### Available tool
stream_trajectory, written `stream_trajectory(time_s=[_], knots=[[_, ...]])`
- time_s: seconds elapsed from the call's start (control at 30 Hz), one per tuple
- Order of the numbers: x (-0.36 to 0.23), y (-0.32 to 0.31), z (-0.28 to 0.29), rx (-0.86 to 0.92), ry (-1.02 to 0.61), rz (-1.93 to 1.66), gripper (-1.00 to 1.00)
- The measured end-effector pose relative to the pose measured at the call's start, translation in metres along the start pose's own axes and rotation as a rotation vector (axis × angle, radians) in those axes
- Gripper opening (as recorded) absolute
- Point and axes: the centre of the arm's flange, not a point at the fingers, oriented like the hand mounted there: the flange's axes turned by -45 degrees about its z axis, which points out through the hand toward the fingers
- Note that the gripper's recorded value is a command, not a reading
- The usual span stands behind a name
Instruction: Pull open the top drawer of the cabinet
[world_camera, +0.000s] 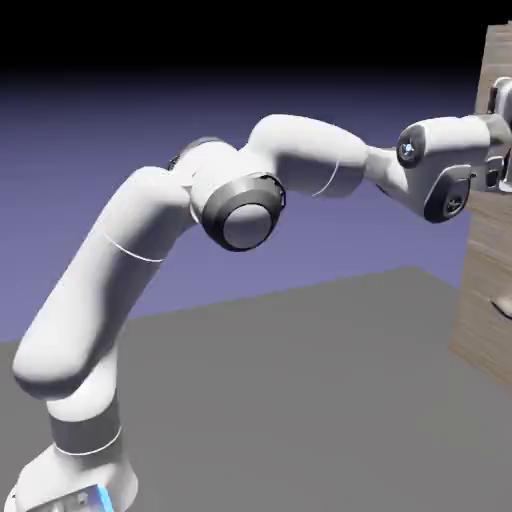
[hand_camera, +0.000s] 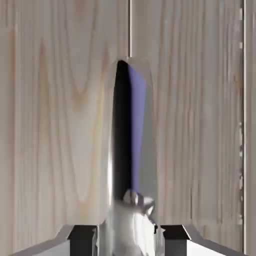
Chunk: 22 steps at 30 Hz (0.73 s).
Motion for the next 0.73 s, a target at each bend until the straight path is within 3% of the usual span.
stream_trajectory(time_s=[0.73], knots=[[0.002,0.008,-0.197,-0.044,0.018,0.003,-1.0]])
